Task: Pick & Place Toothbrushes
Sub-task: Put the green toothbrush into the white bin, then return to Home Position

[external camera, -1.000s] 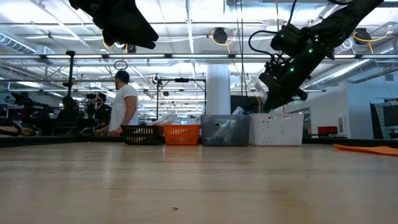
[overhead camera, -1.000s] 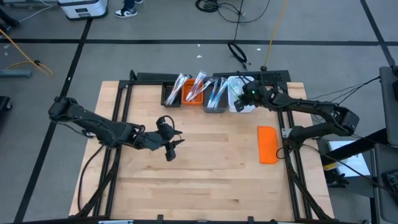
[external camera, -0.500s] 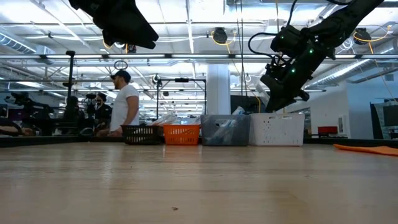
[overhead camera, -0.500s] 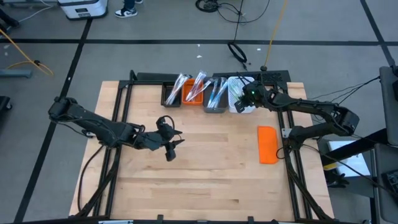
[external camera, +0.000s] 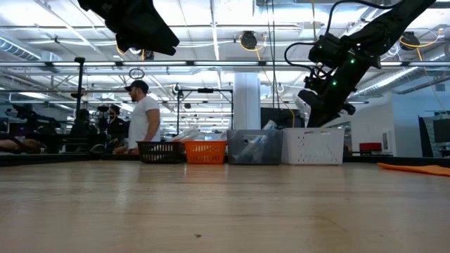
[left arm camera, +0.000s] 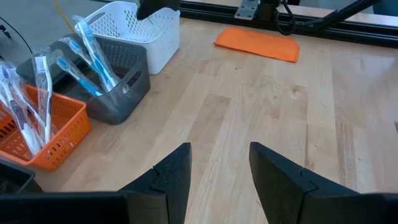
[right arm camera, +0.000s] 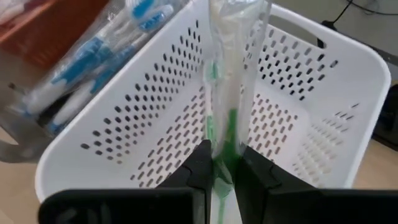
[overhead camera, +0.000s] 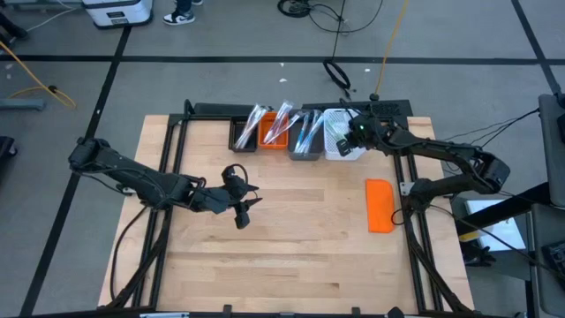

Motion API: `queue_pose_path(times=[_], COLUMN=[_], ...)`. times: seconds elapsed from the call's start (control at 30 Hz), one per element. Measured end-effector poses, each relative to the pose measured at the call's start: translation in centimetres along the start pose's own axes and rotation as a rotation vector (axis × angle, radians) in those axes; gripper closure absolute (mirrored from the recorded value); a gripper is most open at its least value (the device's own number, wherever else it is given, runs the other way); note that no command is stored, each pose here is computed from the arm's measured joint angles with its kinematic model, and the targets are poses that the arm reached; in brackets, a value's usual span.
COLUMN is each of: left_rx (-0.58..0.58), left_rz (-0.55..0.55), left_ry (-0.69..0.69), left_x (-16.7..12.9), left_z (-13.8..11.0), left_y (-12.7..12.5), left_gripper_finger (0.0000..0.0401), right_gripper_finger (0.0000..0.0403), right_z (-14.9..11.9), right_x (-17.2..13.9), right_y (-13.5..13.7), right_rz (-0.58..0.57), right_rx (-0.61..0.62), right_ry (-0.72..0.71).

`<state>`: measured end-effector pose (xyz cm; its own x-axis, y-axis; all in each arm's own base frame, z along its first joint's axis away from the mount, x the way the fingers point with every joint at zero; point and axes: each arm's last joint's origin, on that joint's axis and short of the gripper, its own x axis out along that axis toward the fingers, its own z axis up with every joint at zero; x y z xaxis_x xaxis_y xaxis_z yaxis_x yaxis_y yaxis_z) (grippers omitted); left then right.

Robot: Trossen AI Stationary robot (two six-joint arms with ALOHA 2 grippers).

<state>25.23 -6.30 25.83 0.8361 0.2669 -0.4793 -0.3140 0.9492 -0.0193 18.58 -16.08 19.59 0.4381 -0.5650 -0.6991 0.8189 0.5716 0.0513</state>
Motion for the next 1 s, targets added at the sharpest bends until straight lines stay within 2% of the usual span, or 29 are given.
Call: queue_pose_path(times=[0.3,0.37,0.53,0.67,0.83,1.0], left_rx=[0.001,0.001,0.001,0.000,0.000,0.000], left_rz=[0.000,0.000,0.000,0.000,0.000,0.000], left_ry=[0.000,0.000,0.000,0.000,0.000,0.000], left_x=[0.00,0.00,0.00,0.00,0.00,0.00], left_z=[0.00,0.00,0.00,0.00,0.00,0.00], left_y=[0.00,0.00,0.00,0.00,0.00,0.00], left_gripper_finger=[0.0240,0.0240,0.0240,0.0240,0.0240,0.0240], right_gripper_finger=[0.0371,0.0356,0.0286,0.0251,0.0228,0.0224], right_z=[-0.07,-0.08,-0.07,-0.07,0.01,0.08], right_x=[0.09,0.09,0.09,0.09,0.09,0.09], right_y=[0.04,0.04,0.04,0.04,0.05,0.07], right_rz=[0.001,0.001,0.001,-0.001,0.000,0.002], right_rx=[-0.002,-0.003,-0.006,-0.010,-0.009,-0.008], right_ry=[0.007,0.007,0.007,0.006,-0.002,-0.009])
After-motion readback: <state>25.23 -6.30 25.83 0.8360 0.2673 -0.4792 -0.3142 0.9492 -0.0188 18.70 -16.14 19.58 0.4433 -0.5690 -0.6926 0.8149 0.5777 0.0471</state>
